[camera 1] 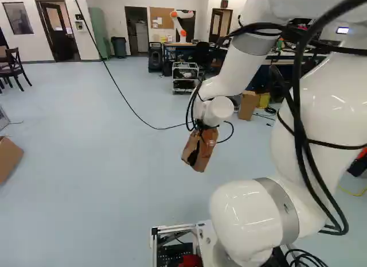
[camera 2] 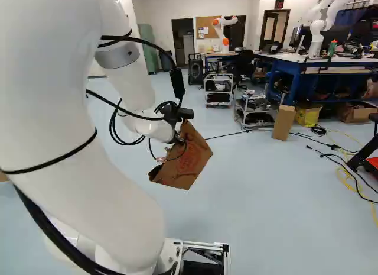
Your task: Pick up the grocery bag from the ground
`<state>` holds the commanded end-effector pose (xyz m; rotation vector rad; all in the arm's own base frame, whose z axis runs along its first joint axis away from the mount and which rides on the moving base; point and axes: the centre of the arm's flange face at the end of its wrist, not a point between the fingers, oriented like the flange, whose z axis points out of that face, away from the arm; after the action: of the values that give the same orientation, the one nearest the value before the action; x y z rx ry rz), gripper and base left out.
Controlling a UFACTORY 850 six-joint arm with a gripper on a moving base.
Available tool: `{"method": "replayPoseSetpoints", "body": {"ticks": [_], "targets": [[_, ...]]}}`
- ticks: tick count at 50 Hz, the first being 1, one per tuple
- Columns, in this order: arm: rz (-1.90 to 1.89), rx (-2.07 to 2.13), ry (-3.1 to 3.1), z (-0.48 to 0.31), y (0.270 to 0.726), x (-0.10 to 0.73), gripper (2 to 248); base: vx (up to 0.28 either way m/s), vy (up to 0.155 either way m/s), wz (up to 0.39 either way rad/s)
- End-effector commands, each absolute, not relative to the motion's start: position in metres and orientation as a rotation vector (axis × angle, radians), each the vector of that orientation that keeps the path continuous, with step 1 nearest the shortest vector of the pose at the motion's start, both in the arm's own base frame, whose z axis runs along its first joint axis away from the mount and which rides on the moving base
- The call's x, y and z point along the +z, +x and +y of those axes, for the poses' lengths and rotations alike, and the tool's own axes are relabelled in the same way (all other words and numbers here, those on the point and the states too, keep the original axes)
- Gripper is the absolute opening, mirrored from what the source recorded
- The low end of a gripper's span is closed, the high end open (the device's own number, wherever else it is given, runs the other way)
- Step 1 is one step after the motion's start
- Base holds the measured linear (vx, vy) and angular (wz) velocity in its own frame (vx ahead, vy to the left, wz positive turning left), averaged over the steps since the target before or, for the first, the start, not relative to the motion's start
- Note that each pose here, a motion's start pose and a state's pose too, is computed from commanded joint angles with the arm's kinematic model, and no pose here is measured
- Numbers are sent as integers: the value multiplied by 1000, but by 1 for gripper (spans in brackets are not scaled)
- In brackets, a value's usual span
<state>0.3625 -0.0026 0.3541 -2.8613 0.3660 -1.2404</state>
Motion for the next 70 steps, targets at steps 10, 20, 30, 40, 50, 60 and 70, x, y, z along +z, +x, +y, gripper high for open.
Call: {"method": "replayPoseSetpoints", "body": {"ticks": [10, 20, 30, 40, 50, 60, 70], "targets": [[289, -1375, -2819, -4, 344, 358, 22, 0, 0, 0], [220, -1490, -2771, -4, 327, 361, 22, 0, 0, 0], [159, -1587, -2721, -4, 312, 363, 22, 0, 0, 0], [109, -1664, -2675, -3, 299, 364, 22, 0, 0, 0], [68, -1725, -2634, -2, 289, 365, 22, 0, 0, 0], [37, -1771, -2601, -1, 280, 365, 22, 0, 0, 0], [15, -1802, -2576, -1, 274, 366, 22, 0, 0, 0]]}}
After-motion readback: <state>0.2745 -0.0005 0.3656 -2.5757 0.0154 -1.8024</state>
